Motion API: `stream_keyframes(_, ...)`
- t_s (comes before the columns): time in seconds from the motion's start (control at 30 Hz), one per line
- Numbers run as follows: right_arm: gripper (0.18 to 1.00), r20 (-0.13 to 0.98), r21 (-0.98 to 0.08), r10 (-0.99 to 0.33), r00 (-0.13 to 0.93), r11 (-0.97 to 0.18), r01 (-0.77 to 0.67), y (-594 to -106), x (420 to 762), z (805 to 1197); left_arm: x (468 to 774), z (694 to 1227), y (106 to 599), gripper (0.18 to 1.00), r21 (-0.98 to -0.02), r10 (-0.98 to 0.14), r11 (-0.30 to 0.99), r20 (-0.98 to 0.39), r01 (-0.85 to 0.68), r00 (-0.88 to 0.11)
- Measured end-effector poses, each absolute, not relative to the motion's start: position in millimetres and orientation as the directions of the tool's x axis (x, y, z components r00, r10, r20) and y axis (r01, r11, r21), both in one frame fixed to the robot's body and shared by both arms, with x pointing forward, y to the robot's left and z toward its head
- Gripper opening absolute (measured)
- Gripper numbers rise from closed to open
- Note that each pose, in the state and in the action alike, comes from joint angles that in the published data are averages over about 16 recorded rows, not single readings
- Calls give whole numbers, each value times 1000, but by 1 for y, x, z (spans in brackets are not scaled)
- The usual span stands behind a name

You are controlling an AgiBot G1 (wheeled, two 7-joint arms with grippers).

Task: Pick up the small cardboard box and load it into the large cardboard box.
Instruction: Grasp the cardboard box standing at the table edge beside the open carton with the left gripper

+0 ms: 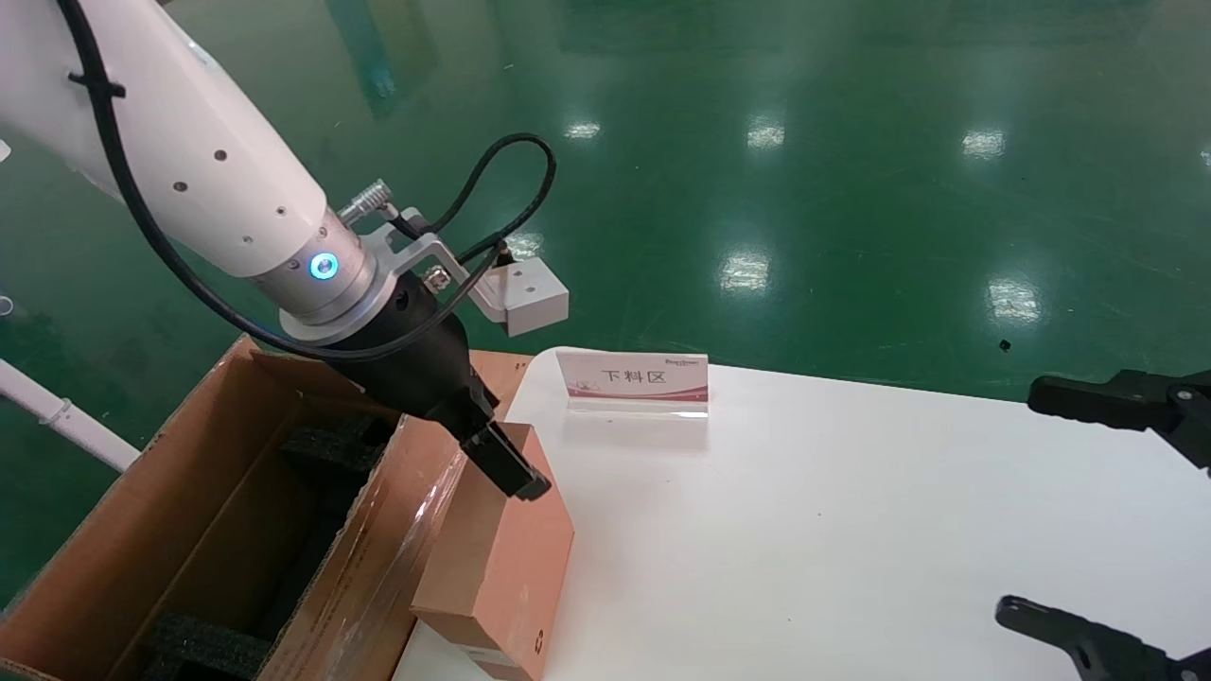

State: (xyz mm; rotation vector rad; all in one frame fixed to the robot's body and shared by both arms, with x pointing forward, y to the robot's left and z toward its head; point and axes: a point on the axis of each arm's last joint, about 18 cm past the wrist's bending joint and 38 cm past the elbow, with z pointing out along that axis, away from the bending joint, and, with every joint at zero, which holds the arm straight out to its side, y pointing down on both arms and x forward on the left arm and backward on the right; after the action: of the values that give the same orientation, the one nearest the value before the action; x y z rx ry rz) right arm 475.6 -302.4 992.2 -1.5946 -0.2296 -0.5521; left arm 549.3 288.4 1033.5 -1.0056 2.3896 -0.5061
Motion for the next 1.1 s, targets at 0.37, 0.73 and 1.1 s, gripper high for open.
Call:
stream_keyframes(0.37, 1000, 477, -879, -178, 860, -111, 464, -302, 476, 992, 534, 1036, 277, 1001, -457, -789, 608, -252, -649, -561)
stream_keyframes(0.73, 1000, 477, -879, -178, 860, -111, 464, -302, 476, 992, 525, 1033, 274, 1001, -410, -823, 566, -228, -715, -521)
stream_keyframes(1.1, 1000, 477, -879, -178, 860, -111, 464, -302, 476, 992, 529, 1014, 278, 1001, -380, -840, 542, -209, -750, -501)
